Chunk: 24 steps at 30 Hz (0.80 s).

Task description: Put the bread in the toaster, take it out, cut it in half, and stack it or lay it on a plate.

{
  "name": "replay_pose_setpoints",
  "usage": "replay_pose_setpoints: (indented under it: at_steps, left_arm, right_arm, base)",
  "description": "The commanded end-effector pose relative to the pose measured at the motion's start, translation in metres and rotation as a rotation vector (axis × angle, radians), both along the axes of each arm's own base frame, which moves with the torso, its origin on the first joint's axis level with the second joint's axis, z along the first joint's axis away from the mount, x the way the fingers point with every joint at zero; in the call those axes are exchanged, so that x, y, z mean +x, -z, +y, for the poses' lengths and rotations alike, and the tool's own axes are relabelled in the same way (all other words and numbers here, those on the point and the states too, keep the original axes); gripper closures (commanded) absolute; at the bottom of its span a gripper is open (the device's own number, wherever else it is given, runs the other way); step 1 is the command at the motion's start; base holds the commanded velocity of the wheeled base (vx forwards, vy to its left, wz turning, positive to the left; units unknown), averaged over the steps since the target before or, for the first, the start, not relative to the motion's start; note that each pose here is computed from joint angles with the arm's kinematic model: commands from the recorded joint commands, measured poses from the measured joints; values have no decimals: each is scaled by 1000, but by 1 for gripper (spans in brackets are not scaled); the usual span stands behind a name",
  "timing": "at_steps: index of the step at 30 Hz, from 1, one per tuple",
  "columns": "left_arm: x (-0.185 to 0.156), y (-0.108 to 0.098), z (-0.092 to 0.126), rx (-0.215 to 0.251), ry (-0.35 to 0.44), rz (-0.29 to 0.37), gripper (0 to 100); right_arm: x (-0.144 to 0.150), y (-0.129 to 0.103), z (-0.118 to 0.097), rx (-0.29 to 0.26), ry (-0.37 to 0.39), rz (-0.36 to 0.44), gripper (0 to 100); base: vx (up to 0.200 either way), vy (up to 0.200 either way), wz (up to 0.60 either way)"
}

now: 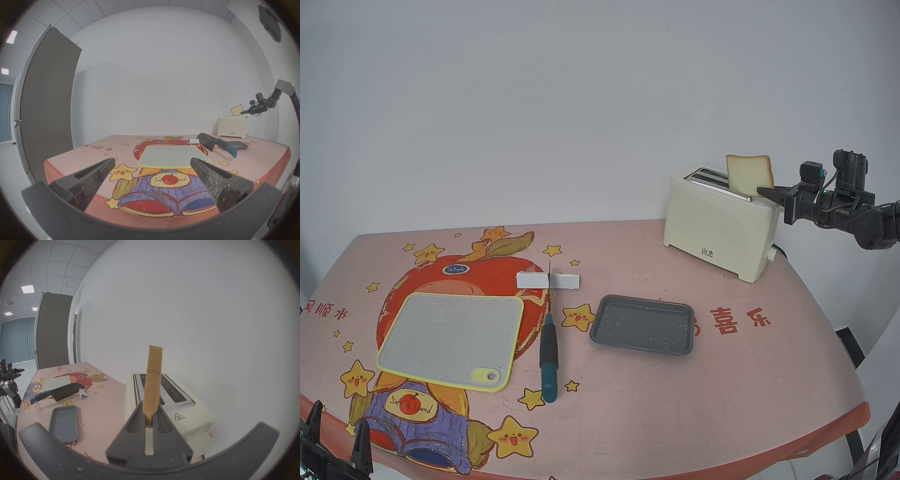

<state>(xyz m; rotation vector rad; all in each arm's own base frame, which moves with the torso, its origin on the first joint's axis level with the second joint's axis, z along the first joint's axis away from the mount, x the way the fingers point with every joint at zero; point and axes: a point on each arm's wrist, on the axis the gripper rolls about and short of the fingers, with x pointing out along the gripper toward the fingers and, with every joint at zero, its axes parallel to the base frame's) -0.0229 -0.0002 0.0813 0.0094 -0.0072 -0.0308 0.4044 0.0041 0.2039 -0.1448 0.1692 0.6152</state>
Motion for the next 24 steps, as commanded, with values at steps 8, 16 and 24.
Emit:
replay_pose_setpoints:
  at_steps: [8,16,24]
  left_arm:
    - [0,5,0,0,0,1,0]
    - [0,5,0,0,0,1,0]
    - [0,5,0,0,0,1,0]
  right_arm:
    - [0,-1,4,1,-8,-5,0]
    - [5,-8,5,-1,10,-30,0]
    - [10,-23,7,-6,36,-64,0]
  base:
    - [0,0,0]
    - [0,0,0]
    - [0,0,0]
